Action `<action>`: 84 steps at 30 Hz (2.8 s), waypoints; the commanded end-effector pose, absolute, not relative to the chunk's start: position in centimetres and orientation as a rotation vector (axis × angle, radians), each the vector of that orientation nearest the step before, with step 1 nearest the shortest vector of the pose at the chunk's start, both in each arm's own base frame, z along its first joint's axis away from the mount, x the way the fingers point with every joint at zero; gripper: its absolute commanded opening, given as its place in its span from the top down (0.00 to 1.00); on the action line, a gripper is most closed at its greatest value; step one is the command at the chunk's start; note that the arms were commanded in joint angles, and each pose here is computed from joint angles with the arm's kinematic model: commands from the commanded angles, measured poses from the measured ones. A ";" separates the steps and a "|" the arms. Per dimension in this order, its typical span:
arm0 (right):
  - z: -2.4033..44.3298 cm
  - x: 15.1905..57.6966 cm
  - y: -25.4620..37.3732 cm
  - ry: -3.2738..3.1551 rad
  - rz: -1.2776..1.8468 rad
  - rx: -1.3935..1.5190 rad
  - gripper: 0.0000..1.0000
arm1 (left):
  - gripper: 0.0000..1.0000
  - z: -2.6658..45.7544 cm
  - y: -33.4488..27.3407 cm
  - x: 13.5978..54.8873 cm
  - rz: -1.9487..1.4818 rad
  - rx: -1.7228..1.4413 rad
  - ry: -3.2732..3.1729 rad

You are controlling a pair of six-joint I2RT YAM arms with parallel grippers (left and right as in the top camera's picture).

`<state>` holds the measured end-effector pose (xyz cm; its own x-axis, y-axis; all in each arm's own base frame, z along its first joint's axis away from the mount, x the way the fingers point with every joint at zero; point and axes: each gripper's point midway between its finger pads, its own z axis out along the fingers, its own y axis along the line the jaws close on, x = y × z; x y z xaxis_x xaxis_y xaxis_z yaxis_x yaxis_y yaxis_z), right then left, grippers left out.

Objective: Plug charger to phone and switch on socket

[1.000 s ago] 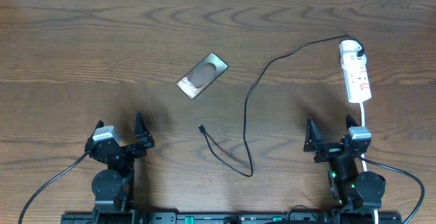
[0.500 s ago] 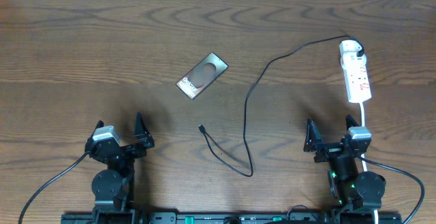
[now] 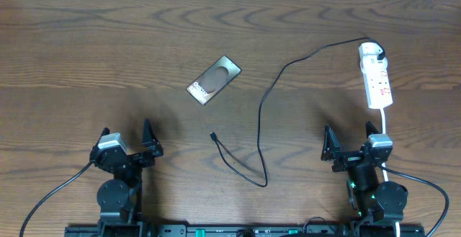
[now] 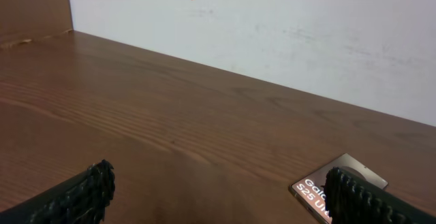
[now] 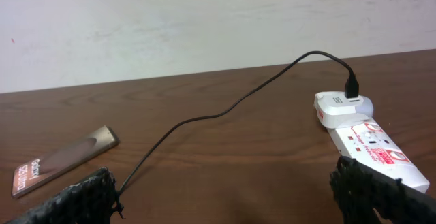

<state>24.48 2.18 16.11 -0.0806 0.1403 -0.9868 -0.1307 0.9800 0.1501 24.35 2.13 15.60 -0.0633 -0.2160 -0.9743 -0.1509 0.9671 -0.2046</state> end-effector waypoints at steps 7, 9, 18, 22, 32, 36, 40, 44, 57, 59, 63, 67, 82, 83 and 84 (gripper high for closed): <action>16.0 24.5 2.2 1.635 0.210 -0.003 0.01 | 0.00 13.9 2.3 24.2 -0.024 -0.281 1.690; 16.0 24.5 2.2 1.634 0.210 -0.002 0.01 | 0.00 13.9 2.3 24.2 -0.024 -0.281 1.690; 16.0 24.5 2.2 1.635 0.210 -0.002 0.01 | 0.00 13.9 2.3 24.2 -0.024 -0.281 1.690; 16.0 24.5 2.2 1.635 0.210 -0.002 0.01 | 0.00 13.9 2.3 24.2 -0.024 -0.281 1.690; 16.0 24.5 2.2 1.635 0.210 -0.002 0.01 | 0.00 13.9 2.3 24.2 -0.024 -0.281 1.690; 16.0 24.5 2.2 1.635 0.210 -0.002 0.01 | 0.00 13.9 2.3 24.2 -0.024 -0.281 1.690; 16.0 24.5 2.2 1.635 0.210 -0.003 0.01 | 0.00 13.9 2.3 24.2 -0.024 -0.281 1.690; 16.0 24.5 2.2 1.635 0.210 -0.003 0.01 | 0.00 13.9 2.3 24.2 -0.024 -0.281 1.690; 16.0 24.5 2.2 1.635 0.210 -0.002 0.01 | 0.00 14.1 1.7 24.4 -0.057 -0.255 1.687; 16.0 24.5 2.2 1.635 0.210 -0.002 0.01 | 0.00 14.1 0.2 24.4 -0.131 -0.190 1.700; 16.0 24.5 2.2 1.635 0.210 -0.002 0.01 | 0.00 13.1 -0.9 24.4 -0.183 -0.147 1.747; 16.0 24.5 2.2 1.635 0.210 -0.002 0.01 | 0.00 11.7 -0.9 24.5 -0.188 -0.161 1.811; 16.0 24.5 2.2 1.635 0.210 -0.003 0.01 | 0.00 16.3 -5.8 27.1 -0.483 -0.014 1.864; 16.0 24.5 2.2 1.634 0.210 -0.002 0.01 | 0.00 16.8 -5.9 27.6 -0.479 -0.004 1.874; 16.0 24.5 2.2 1.635 0.210 -0.003 0.01 | 0.00 17.3 -6.1 28.2 -0.479 0.022 1.887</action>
<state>24.48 2.17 16.11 -0.0805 0.1400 -0.9869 -0.1304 0.9801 0.1497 26.63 -5.14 13.62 -0.3819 -0.2367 -0.8934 0.1793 0.9293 -0.3228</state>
